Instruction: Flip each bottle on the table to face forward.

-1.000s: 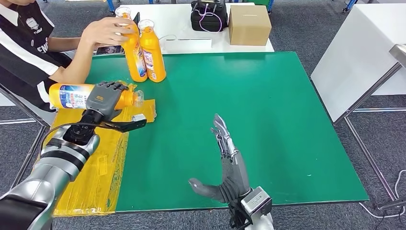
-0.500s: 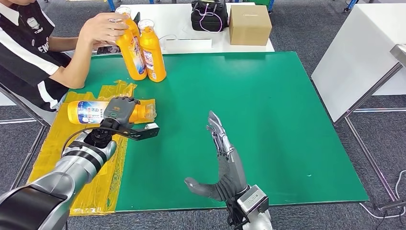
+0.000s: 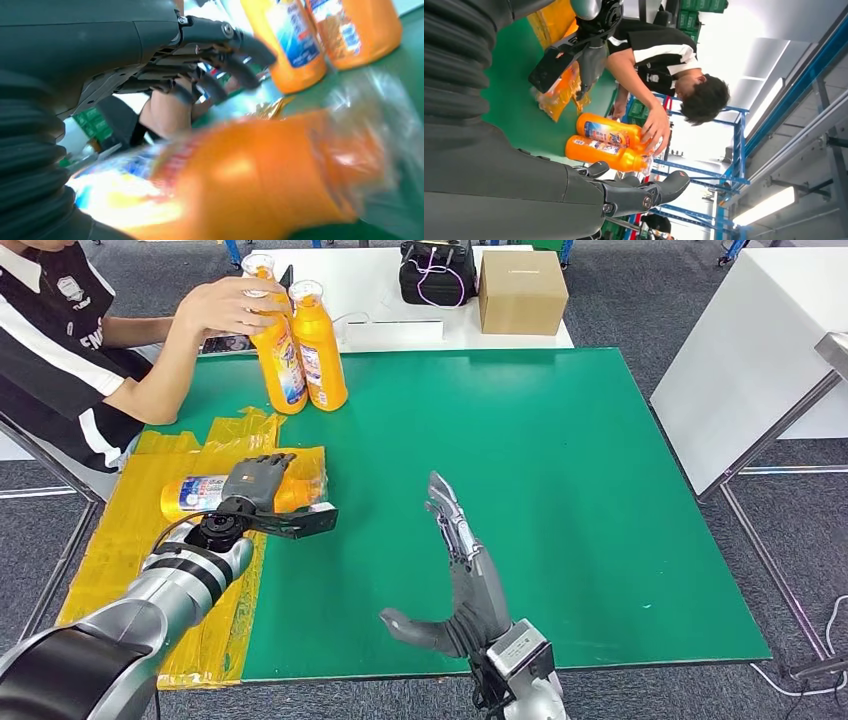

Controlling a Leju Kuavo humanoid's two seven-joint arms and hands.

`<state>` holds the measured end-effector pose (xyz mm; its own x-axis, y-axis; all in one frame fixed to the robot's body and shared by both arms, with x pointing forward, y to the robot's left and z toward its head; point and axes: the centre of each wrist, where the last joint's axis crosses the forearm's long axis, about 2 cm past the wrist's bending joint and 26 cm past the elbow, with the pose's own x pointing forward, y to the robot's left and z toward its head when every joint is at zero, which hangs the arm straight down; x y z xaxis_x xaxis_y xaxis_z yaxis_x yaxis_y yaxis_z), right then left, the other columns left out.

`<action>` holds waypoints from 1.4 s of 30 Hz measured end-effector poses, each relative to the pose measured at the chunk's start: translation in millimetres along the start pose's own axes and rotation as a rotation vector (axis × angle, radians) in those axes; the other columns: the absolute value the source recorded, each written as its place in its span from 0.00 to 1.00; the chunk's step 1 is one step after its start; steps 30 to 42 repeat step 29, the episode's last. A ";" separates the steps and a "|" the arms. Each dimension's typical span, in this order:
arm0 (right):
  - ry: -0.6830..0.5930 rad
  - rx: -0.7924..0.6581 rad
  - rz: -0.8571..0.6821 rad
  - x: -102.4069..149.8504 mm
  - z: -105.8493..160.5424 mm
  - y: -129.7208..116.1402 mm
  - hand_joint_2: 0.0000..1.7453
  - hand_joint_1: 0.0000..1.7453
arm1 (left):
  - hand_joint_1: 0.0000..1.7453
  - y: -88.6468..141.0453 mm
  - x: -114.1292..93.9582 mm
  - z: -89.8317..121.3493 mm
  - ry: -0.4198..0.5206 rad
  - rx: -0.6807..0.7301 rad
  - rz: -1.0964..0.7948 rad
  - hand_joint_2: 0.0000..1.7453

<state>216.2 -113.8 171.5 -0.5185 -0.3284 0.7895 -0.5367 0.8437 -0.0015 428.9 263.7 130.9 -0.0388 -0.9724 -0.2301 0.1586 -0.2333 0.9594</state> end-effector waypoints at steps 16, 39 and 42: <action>0.012 0.012 0.001 -2.7 -1.2 0.6 1.00 0.00 | 0.00 -9.0 -5.3 1.5 0.017 -0.092 0.066 1.00; 0.023 0.008 0.025 -4.3 2.1 -1.4 1.00 0.00 | 0.00 4.8 2.7 -0.3 -0.168 0.088 0.435 1.00; 0.023 0.008 0.025 -4.3 2.1 -1.4 1.00 0.00 | 0.00 4.8 2.7 -0.3 -0.168 0.088 0.435 1.00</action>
